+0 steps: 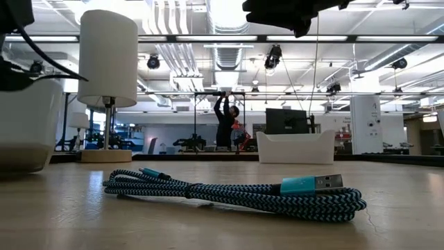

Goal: Pick & Place USB Port
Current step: Put the red patterned charger cable into the gray bin, then put the blue patterned charger cable into the transparent bin

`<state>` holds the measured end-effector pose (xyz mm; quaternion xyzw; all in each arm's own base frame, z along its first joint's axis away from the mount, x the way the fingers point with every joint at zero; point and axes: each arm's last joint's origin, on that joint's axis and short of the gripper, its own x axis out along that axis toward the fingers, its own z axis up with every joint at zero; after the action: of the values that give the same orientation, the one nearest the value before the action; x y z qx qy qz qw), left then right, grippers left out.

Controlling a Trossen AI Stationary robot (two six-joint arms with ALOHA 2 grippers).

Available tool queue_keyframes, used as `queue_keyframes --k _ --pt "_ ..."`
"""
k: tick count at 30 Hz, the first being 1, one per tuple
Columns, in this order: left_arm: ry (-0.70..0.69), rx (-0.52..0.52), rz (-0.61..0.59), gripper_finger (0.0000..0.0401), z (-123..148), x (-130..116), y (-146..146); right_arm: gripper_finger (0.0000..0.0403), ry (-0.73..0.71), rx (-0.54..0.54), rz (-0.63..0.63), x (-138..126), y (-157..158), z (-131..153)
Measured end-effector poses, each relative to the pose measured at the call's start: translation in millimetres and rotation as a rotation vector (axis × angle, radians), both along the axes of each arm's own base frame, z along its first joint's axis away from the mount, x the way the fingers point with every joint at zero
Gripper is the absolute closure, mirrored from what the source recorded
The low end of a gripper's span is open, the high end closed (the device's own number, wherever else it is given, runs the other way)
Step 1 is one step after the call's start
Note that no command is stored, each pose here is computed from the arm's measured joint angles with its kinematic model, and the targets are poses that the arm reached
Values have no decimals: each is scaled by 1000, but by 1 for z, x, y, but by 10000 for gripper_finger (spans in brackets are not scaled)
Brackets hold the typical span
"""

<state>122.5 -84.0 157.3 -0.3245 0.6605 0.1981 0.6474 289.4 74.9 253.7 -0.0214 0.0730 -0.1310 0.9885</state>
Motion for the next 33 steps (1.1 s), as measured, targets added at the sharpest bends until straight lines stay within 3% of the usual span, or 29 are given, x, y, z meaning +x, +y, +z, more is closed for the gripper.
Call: queue_keyframes --k 13,20,27,30,33 --pt "-95 -28 -40 322 22 13 -8 236 25 47 -3 -1 0 -4" --pt "-198 2 -83 323 41 23 -12 236 82 119 100 0 3 -11" --pt "-385 26 -242 323 81 38 -19 236 130 161 169 8 8 -27" --pt "-513 99 -329 325 106 45 -21 236 141 170 164 16 10 -30" --pt "-643 254 -393 325 130 52 -20 236 154 167 164 25 13 -30"
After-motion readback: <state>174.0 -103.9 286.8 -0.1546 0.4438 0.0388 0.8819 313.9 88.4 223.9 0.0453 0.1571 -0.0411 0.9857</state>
